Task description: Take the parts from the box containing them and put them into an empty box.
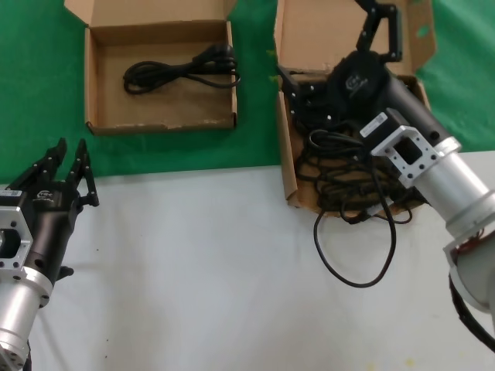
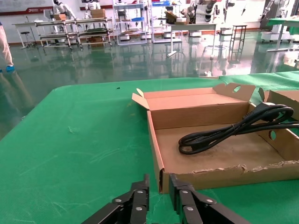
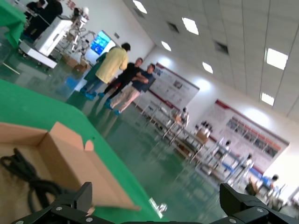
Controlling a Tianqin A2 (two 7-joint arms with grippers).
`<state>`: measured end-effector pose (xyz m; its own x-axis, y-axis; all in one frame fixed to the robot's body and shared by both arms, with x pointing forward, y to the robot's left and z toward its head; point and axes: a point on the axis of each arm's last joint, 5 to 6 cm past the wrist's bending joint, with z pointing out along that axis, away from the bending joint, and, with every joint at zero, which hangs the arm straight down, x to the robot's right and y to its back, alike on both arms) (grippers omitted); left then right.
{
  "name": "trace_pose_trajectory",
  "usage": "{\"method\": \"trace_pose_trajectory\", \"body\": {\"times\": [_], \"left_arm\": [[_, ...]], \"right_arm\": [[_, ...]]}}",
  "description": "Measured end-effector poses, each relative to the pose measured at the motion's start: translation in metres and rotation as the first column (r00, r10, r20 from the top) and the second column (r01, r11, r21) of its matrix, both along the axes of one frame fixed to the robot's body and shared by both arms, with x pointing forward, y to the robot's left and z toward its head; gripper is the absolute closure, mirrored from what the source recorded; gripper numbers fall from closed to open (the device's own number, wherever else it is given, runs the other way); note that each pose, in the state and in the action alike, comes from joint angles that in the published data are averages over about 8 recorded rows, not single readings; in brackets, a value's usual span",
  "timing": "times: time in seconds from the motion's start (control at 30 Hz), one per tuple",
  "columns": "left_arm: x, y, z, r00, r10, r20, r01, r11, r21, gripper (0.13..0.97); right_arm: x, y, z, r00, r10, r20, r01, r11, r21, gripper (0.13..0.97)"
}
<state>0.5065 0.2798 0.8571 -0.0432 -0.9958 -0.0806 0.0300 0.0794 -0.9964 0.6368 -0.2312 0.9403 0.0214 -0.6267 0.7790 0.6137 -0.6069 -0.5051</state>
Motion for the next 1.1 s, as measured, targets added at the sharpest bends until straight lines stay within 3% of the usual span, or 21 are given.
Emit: {"method": "trace_pose_trajectory", "body": {"times": [0.23, 0.47, 0.53, 0.8, 0.93, 1.1], "left_arm": [[-0.0004, 0.0001, -0.0002, 1.0000, 0.001, -0.001, -0.001, 1.000, -0.001, 0.839], [-0.0009, 0.0001, -0.0004, 1.0000, 0.002, -0.002, -0.002, 1.000, -0.002, 0.705], [-0.0010, 0.0001, -0.0005, 1.0000, 0.002, -0.002, -0.002, 1.000, -0.002, 0.686], [-0.0016, 0.0002, -0.0008, 1.0000, 0.003, -0.003, -0.003, 1.000, -0.004, 0.473], [-0.0018, 0.0003, -0.0009, 1.0000, 0.004, -0.003, -0.004, 1.000, -0.004, 0.473], [-0.0021, 0.0003, -0.0011, 1.0000, 0.004, -0.004, -0.004, 1.000, -0.005, 0.361]], "right_arm": [[-0.011, -0.007, -0.013, 0.995, -0.019, -0.102, 0.026, 0.998, 0.064, 0.142], [-0.023, -0.014, -0.025, 0.980, -0.037, -0.197, 0.063, 0.990, 0.129, 0.130], [-0.026, -0.016, -0.029, 0.974, -0.041, -0.222, 0.075, 0.986, 0.148, 0.130], [-0.041, -0.023, -0.041, 0.947, -0.055, -0.316, 0.130, 0.966, 0.222, 0.130], [-0.049, -0.026, -0.047, 0.932, -0.060, -0.358, 0.161, 0.953, 0.258, 0.130], [-0.058, -0.030, -0.054, 0.912, -0.064, -0.405, 0.201, 0.932, 0.303, 0.130]]}}
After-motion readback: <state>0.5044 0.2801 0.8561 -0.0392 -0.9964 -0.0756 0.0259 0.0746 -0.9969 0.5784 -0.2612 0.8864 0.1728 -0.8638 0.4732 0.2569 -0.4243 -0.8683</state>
